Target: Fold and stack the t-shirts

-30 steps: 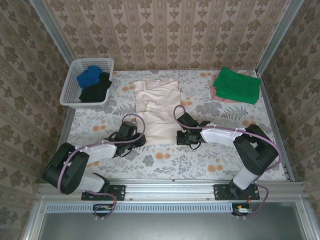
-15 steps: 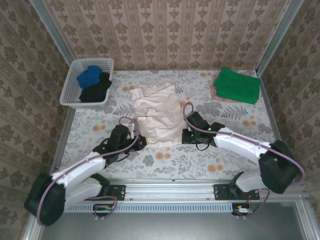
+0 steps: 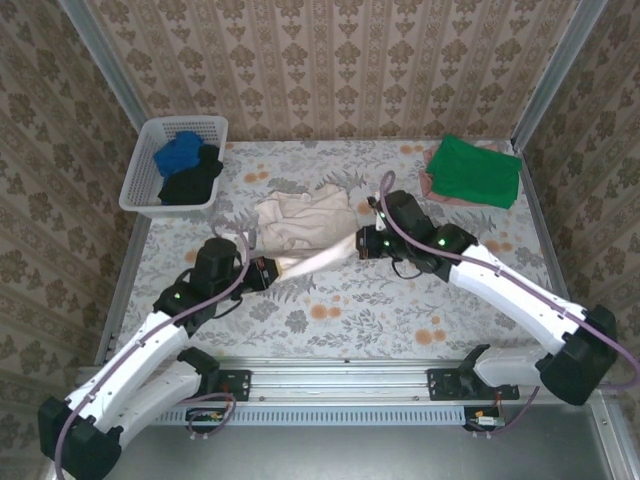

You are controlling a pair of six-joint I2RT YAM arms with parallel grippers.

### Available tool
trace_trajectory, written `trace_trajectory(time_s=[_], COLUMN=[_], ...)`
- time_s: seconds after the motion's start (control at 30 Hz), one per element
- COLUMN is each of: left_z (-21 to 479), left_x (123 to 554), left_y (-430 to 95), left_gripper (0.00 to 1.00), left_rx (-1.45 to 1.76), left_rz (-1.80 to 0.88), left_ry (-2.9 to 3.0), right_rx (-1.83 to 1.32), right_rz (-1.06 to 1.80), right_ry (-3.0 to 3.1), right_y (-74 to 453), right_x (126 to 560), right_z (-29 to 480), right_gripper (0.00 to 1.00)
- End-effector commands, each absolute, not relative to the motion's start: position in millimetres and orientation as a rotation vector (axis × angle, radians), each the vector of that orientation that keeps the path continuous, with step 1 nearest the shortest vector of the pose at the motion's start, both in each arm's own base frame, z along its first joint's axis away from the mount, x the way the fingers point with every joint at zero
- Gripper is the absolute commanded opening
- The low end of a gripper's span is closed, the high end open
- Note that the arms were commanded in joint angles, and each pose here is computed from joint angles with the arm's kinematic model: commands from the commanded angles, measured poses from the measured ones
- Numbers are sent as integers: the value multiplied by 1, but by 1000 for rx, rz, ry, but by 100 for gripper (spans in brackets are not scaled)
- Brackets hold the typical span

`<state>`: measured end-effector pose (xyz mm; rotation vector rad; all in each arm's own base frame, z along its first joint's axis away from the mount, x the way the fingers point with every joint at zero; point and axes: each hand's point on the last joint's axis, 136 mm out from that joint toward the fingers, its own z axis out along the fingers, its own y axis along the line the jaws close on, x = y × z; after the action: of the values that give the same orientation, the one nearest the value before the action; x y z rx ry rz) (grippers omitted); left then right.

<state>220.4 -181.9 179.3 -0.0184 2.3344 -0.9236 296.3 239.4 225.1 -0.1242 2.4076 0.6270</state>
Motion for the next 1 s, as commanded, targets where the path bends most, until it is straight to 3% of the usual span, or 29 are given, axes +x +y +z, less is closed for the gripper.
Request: trace_trajectory(time_s=[0.0,0.3,0.77,0.9,0.97], left_z=[187,175,120,109,109], left_x=[240,294,428,465,477], left_y=[-167,-138,-136,-138,-134], left_gripper=[0,2,11,27,32], left_rx=[-51,-177,-151,-127,-134], left_rz=[-853,-755,-778,-918,-940], left_ry=[2332,2364,2549,2536,2528], right_rx=[-167,-132,21,53,73], right_rz=[601,697,634,593,577], right_ry=[2393,2465,2560,2591,2605], right_y=[251,274,263,259,255], right_x=[326,392,476,493,502], right_z=[227,198,149,136,130], right_gripper=[0,0,0,0,12])
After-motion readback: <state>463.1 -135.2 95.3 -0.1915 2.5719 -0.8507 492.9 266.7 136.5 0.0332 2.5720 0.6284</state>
